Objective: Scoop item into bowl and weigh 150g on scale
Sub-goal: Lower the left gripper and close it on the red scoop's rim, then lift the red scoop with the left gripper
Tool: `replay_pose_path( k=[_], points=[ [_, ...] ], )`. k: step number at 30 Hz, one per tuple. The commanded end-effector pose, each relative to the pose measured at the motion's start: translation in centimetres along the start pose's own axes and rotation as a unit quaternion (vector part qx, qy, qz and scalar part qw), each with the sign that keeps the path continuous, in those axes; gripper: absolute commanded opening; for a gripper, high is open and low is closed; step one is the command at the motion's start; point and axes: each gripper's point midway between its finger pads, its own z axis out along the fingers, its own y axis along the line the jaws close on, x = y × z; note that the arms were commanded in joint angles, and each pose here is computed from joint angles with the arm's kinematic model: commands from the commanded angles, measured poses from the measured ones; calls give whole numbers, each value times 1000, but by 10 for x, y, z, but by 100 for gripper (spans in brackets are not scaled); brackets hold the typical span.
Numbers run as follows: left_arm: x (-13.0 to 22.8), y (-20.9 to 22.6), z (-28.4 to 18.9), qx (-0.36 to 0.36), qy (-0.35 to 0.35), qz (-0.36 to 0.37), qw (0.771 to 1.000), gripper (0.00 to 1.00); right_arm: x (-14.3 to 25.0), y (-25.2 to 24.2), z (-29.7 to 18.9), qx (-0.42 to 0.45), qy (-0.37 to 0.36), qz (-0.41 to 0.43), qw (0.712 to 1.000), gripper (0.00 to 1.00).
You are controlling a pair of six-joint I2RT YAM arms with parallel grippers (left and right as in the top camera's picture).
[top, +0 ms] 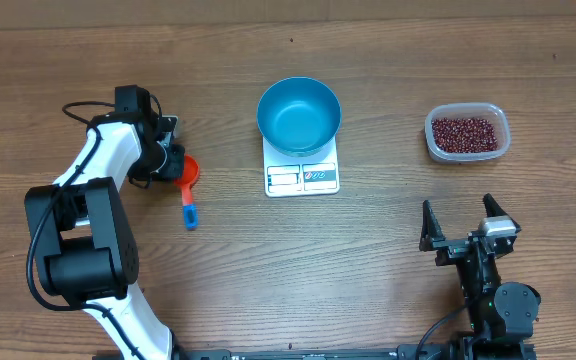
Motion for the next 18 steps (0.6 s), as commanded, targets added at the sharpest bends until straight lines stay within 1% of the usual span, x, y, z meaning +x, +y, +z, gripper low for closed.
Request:
replay_pose_path(
  k=[1, 18],
  points=[
    [-2, 5, 2, -3, 0, -7, 1000, 4, 2, 0, 0, 2, -2, -1, 1000, 100],
    [-6, 6, 0, -4, -4, -6, 1000, 4, 2, 0, 0, 2, -2, -1, 1000, 100]
  ],
)
